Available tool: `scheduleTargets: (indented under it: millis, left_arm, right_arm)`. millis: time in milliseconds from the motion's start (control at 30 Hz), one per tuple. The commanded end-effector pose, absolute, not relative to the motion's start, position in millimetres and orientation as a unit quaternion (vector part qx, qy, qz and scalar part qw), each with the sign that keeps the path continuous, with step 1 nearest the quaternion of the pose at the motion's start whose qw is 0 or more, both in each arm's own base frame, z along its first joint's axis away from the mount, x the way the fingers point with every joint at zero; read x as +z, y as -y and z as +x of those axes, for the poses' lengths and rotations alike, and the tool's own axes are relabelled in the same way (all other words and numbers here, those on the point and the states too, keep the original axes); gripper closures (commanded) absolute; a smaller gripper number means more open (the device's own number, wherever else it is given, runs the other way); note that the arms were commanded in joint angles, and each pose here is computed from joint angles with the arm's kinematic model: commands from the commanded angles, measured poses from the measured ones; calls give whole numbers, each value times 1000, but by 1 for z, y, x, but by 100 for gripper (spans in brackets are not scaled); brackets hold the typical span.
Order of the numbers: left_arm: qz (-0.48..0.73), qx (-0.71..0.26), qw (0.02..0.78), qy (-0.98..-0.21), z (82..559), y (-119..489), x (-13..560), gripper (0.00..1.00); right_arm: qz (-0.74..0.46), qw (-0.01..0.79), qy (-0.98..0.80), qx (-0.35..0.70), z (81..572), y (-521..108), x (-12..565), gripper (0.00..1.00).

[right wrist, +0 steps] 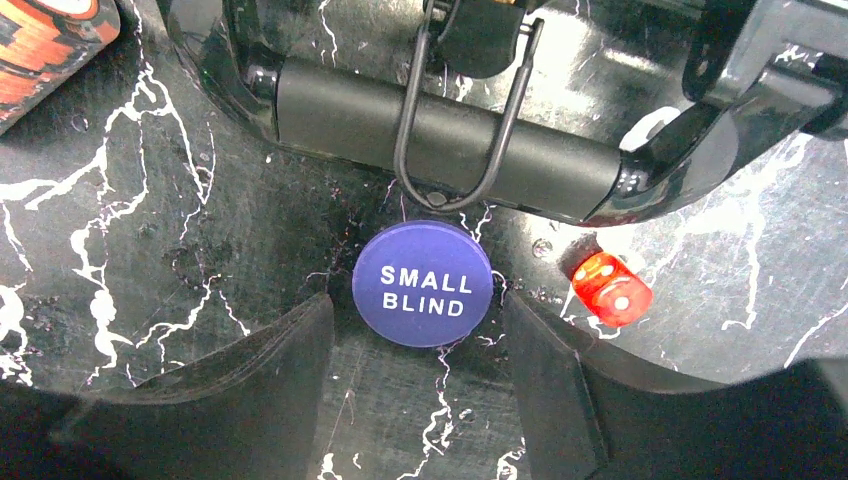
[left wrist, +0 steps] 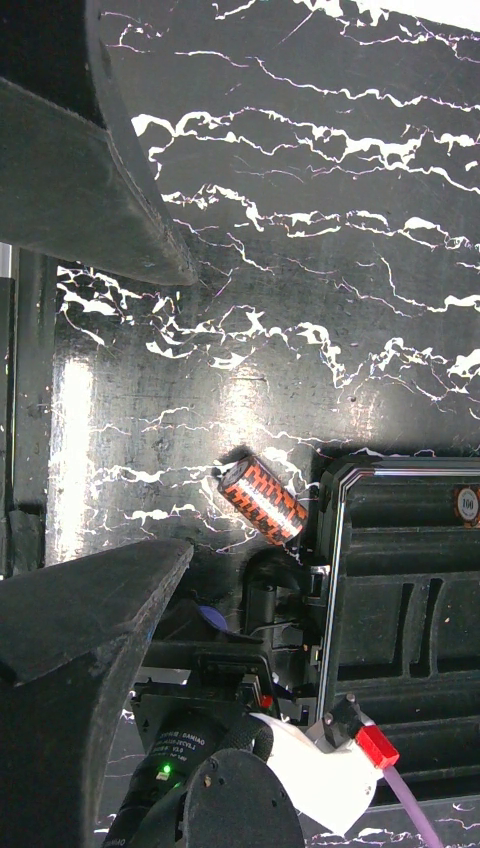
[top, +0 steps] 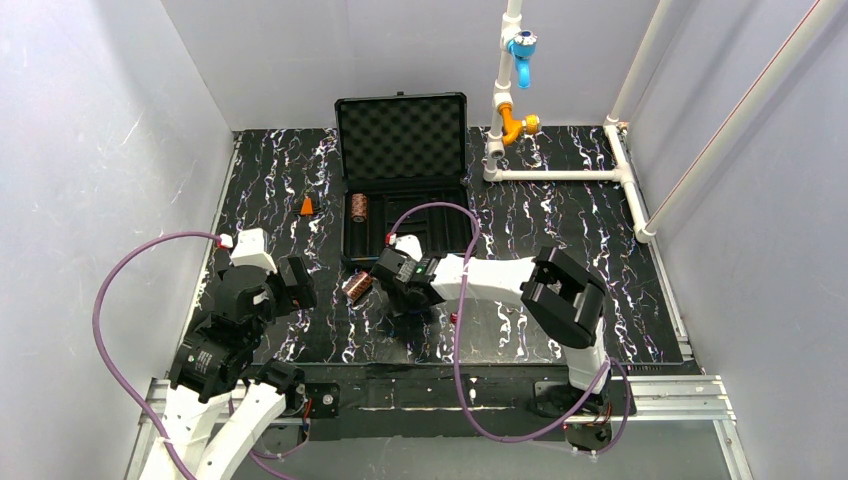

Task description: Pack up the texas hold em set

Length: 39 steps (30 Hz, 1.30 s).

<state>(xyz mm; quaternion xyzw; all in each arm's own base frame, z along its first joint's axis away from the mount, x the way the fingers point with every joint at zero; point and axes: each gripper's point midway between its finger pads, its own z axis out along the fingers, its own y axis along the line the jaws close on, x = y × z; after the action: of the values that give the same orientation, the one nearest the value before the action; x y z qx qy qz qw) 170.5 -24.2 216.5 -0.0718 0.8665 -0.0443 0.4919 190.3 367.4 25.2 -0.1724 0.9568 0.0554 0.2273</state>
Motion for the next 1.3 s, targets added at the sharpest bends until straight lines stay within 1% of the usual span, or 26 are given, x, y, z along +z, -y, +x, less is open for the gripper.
scheduleTargets:
  millis: [0, 267, 633, 1067, 1267]
  left_arm:
    - [-79, -29, 483, -872, 169, 19, 211, 2]
    - [-80, -31, 486, -870, 168, 19, 212, 2]
    - [-80, -31, 487, -869, 168, 18, 212, 2]
    - [-81, -32, 490, -867, 167, 18, 213, 2]
    - [-81, -32, 491, -867, 167, 17, 214, 2]
  right_arm:
    - [-169, 206, -961, 72, 179, -365, 21, 31]
    - [-171, 189, -966, 48, 171, -351, 3, 35]
    - [-183, 180, -966, 30, 171, -350, -8, 35]
    - [-204, 165, -965, 2, 158, -350, -25, 34]
    - [-206, 158, -966, -8, 154, -342, -32, 36]
